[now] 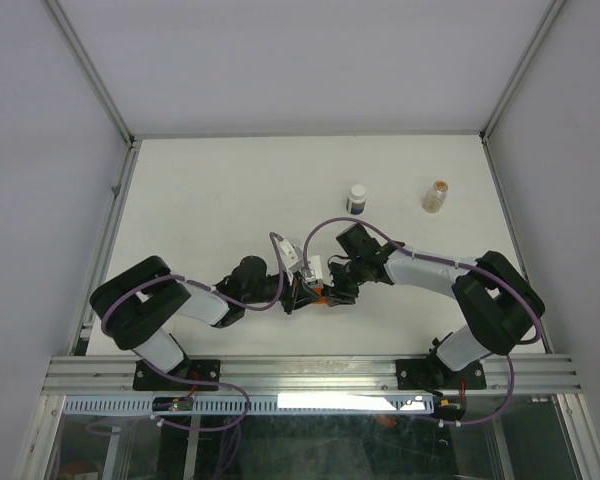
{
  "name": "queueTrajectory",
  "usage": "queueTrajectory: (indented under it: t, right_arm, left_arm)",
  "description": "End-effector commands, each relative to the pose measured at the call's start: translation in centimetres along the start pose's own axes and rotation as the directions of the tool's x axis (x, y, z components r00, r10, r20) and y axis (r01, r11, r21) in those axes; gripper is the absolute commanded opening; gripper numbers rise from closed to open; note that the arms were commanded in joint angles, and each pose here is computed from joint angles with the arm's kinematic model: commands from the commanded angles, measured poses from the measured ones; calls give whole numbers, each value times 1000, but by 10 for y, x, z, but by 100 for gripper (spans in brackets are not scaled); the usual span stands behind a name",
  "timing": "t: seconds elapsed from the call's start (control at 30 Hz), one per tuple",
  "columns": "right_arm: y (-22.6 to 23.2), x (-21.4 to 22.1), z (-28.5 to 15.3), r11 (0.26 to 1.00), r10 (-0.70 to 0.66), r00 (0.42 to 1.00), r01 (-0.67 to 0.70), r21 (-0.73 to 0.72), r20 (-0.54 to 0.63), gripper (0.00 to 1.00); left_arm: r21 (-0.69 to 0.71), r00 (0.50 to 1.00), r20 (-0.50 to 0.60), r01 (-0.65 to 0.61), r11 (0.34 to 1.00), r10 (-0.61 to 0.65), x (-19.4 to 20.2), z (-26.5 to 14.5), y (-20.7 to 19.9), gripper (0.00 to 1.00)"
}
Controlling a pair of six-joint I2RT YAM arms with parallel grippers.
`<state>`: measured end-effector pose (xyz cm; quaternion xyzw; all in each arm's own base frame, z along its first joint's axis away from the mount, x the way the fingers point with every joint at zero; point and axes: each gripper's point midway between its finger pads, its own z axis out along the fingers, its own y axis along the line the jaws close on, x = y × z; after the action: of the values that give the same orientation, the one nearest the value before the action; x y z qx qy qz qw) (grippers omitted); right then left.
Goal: Sort the pills into containers
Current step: Reset both arms
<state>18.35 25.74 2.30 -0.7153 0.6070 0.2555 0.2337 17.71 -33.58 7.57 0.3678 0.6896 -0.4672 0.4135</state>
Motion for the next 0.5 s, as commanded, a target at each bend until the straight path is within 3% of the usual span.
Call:
queueTrajectory:
  t: [0.0,0.07,0.13,0.3,0.47]
  right_arm:
    - [-7,-12,0,1000,-16,1000,16,10,15,43]
    - [-7,-11,0,1000,-15,1000,15,9,12,43]
    - [-8,-11,0,1000,-14,1000,14,11,11,43]
    - [-8,-12,0,1000,-8,1000,8,14,11,44]
    - [-12,-12,-1,1000,2,1000,-2,30,6,47]
  left_arm:
    - [-76,968,-146,195,978,-205,57,1,13,0]
    - [-115,937,-210,259,959,-278,81,0,17,0]
    - [-125,936,-193,274,953,-295,82,-2,17,0]
    - [-112,976,-74,197,974,-206,37,-7,15,0]
    - [-82,990,62,135,987,-130,-19,-18,1,28]
